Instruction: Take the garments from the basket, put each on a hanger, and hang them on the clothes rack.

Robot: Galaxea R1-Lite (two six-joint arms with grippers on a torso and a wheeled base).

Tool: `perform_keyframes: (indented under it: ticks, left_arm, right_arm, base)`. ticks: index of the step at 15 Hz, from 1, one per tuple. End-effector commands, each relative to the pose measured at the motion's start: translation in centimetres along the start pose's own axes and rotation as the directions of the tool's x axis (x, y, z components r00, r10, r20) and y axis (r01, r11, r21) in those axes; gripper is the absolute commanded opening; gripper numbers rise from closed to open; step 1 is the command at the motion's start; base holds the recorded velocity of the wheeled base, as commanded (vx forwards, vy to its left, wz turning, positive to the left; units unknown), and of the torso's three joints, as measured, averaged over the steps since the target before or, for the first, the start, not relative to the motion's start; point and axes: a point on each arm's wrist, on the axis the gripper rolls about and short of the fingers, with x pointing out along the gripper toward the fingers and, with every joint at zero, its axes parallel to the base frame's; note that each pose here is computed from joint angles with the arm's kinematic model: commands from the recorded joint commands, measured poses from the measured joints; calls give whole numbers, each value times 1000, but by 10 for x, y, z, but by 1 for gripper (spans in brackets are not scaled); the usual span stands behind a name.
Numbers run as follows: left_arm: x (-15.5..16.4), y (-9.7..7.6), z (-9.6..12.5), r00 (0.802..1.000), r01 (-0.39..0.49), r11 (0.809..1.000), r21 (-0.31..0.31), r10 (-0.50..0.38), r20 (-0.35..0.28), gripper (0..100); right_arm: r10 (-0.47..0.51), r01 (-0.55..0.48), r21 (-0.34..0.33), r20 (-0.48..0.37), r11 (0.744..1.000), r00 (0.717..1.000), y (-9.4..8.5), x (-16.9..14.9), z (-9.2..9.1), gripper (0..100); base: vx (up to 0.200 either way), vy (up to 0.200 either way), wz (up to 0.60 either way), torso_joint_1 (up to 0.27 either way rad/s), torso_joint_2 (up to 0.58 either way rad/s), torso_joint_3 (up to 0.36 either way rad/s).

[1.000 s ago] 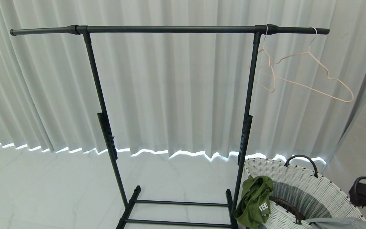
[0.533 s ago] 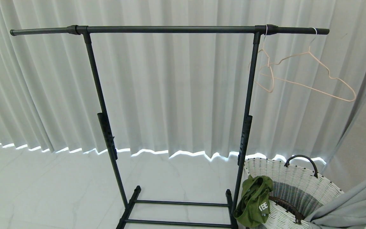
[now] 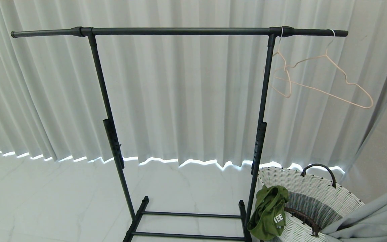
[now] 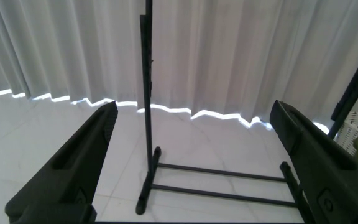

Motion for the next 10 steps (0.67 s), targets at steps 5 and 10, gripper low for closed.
perform_keyframes:
  ticks: [5,10]
  left_arm:
    - [0,0,0,1000,1,1000,-3,-1,0,100]
    - [0,0,0,1000,1,1000,1,-1,0,100]
  right_arm:
    - [-10,10,1,15,1000,1000,0,-5,-1,0]
    - [26,-26,-2,-9,1000,1000,5,3,-5,0]
  base:
    - [-160,0,0,3,4,0]
    - [0,40,0,0,1,0]
